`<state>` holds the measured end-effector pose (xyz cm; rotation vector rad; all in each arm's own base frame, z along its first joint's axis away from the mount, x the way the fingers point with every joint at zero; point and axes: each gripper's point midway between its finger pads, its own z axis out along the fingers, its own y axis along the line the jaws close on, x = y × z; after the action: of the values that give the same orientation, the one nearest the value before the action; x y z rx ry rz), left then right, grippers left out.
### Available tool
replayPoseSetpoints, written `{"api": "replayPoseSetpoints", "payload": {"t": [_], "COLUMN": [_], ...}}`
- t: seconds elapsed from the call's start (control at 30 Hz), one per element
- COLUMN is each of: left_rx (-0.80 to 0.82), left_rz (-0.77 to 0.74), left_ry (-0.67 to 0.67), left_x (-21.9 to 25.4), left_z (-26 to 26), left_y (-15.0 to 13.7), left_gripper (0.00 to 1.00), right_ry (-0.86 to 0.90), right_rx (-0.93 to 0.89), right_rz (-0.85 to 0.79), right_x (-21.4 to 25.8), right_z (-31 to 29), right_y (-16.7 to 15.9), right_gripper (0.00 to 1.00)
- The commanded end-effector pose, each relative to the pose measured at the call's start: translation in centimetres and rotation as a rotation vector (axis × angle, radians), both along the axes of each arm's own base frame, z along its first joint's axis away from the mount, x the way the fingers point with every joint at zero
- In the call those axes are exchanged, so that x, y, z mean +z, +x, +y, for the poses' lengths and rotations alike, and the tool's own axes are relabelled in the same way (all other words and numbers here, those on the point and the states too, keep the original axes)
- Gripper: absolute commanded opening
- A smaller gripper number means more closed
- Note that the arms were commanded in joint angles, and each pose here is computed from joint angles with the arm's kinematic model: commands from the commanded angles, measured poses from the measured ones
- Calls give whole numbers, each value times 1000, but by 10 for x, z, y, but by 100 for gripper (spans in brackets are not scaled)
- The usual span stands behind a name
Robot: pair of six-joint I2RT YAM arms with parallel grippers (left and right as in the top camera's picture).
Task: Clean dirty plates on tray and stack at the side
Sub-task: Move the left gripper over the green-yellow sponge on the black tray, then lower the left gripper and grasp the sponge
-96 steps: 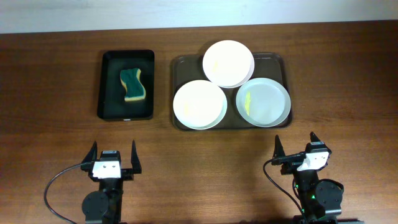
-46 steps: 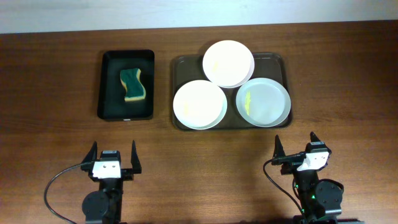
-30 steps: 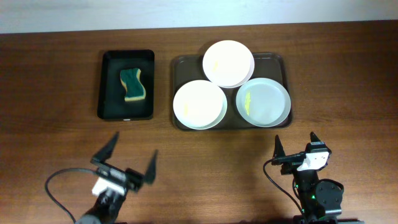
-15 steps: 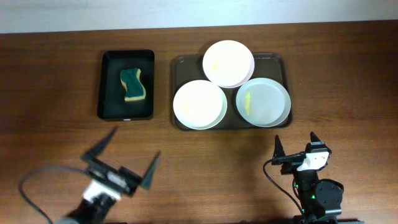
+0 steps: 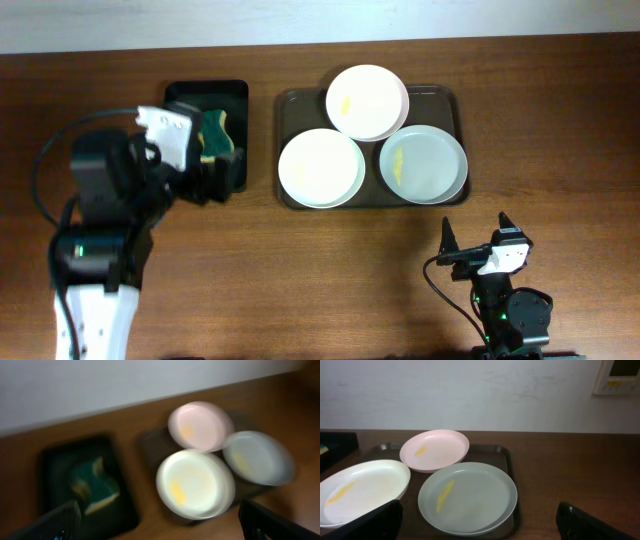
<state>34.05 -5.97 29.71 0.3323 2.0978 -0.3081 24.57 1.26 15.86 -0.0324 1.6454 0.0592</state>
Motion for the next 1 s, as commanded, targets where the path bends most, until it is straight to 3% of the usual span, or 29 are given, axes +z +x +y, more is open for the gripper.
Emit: {"api": "replayPoseSetpoints", "payload": {"t": [0.0,0.1,0.23,0.33,0.5,0.67,0.97], "left_rx": [592,748,569,515,512,529,538], "left_rz": [114,198,342,391,435,596,677], "left_ry": [120,175,9,-18,-13,37,64], "left_x": [-10,-28,-71,-92,-97,-110,-200], "left_z": [83,99,53,40,37,43,43], "left_y": [24,31,57,71,89,111,157], "left_gripper": [99,99,99,99,99,99,99], "right_ry": [-7,-7,-7,-7,-7,-7,-7], "right_rx": [-8,-8,-8,-8,-8,-8,-8], "right_rz": [2,2,2,2,2,2,2], "right_x": [-3,-3,-3,-3,-3,-3,-3], "right_z": [-2,-2,-2,-2,-2,-2,-2], "right_y": [0,0,0,0,0,0,0], "right_gripper": [98,98,98,98,98,98,98]}}
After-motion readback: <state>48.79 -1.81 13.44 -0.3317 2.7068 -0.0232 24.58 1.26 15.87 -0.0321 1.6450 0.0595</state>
